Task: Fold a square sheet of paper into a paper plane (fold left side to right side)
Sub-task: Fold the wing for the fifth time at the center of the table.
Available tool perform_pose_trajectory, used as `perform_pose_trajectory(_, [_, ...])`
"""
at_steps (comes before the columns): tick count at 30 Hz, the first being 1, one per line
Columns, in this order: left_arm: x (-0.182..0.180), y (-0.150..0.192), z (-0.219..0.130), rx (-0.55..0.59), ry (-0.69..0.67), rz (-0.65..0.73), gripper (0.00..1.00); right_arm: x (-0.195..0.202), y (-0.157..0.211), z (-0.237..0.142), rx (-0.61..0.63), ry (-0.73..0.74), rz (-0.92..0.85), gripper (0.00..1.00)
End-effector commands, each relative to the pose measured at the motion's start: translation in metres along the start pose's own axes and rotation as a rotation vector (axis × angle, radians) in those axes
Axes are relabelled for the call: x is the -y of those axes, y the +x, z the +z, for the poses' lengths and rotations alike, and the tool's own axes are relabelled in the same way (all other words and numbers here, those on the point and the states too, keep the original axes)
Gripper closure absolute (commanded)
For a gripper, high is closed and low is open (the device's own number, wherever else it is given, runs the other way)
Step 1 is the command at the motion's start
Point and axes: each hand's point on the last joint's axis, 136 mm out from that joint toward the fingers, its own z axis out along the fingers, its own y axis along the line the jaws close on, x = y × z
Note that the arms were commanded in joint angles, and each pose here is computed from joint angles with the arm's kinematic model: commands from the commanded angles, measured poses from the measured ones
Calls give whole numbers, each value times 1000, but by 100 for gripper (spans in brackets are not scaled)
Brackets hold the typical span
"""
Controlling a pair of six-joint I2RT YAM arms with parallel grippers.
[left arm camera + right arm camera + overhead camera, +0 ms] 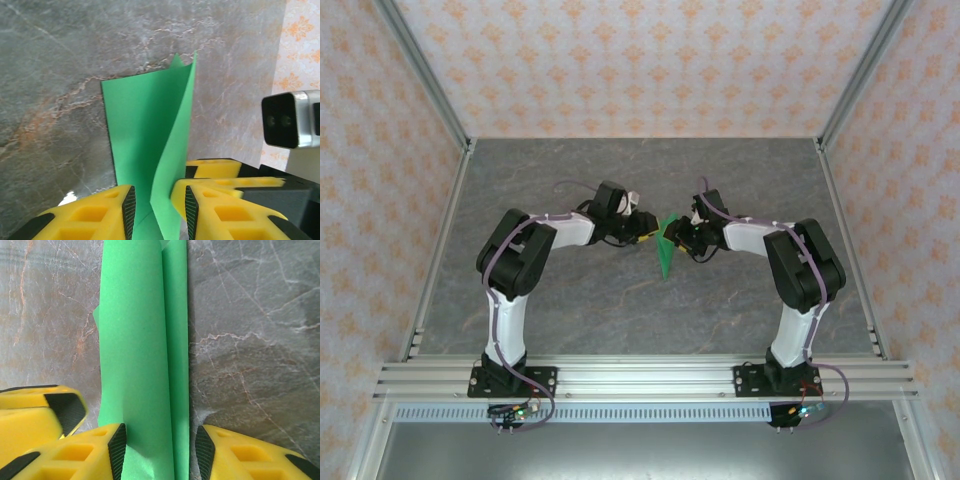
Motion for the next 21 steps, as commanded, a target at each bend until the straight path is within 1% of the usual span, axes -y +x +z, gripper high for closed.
perform_pose_trajectory(1, [4,-5,-1,0,18,-18,65,38,14,12,-38,128,30,54])
perform_pose_trajectory(9, [3,-1,4,-22,44,-34,67,38,14,13,-40,130,31,54])
perform_pose_trajectory(21, [-1,7,15,-51,48,-49,71,38,14,13,-41,130,35,54])
